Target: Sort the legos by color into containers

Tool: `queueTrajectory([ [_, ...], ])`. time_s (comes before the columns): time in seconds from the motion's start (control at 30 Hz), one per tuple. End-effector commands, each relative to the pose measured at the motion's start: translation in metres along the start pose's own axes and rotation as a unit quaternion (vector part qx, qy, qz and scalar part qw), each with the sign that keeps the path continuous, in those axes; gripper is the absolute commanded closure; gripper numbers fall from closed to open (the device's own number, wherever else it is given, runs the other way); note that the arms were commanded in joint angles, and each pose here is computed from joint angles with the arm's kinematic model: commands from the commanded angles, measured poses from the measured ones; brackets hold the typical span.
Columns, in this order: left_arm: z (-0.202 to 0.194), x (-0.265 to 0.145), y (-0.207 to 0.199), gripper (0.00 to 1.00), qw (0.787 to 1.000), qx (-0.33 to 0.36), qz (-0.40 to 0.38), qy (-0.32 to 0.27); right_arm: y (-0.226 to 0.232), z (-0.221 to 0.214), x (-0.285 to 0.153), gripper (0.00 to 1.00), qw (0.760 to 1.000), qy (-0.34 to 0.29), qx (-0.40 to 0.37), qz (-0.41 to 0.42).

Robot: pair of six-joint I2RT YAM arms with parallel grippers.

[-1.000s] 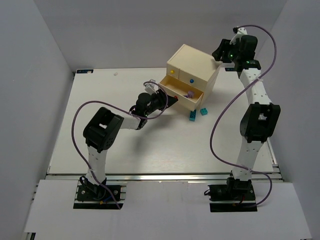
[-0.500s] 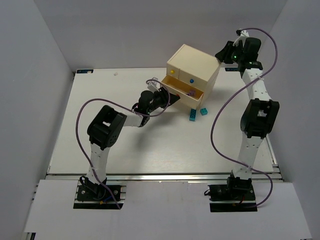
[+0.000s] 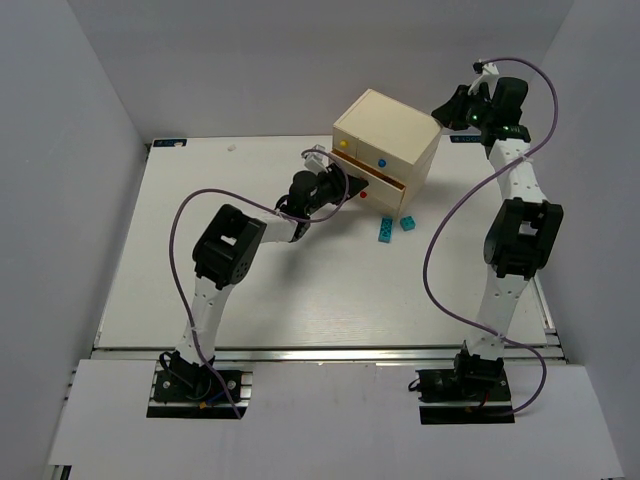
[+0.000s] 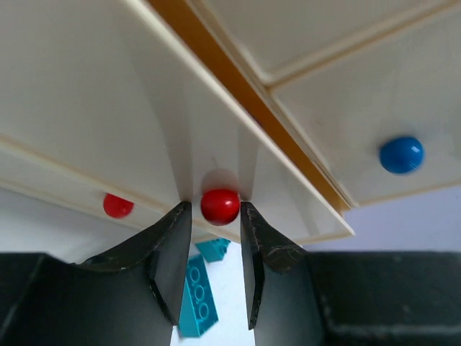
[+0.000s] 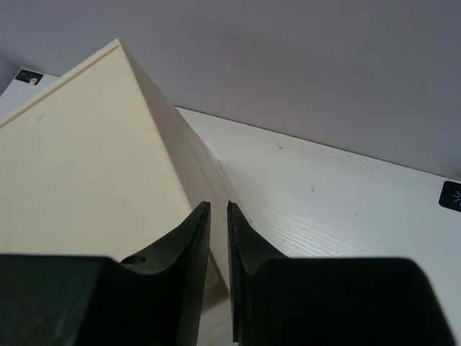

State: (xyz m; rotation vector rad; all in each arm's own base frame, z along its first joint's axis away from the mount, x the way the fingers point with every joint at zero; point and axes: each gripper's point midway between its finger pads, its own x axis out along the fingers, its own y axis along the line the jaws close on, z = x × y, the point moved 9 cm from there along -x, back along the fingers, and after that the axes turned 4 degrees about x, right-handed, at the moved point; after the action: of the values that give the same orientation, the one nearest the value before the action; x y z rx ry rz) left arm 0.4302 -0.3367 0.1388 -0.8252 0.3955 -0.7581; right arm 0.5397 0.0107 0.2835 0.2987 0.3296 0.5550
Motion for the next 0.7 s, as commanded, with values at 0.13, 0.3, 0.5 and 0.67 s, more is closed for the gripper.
queueTrajectory([
  [0.13,0.02,0.02,-0.006,0.56,0.999,0.006,-0.004,-0.035,0.012,-0.036,-0.008,0.78,0.995,0.084,0.04,0.036],
  [0.3,0.015,0.027,-0.006,0.55,0.999,0.007,-0.008,-0.032,0.01,-0.038,-0.011,0.75,0.995,0.086,0.047,0.032],
  [0.5,0.014,0.014,-0.012,0.54,0.999,0.01,-0.025,-0.033,0.009,-0.032,-0.015,0.66,0.996,0.077,0.05,0.023],
  [0.67,0.01,-0.014,-0.007,0.6,0.999,0.041,-0.005,-0.025,0.006,-0.03,-0.016,0.61,0.996,0.072,0.056,0.017],
])
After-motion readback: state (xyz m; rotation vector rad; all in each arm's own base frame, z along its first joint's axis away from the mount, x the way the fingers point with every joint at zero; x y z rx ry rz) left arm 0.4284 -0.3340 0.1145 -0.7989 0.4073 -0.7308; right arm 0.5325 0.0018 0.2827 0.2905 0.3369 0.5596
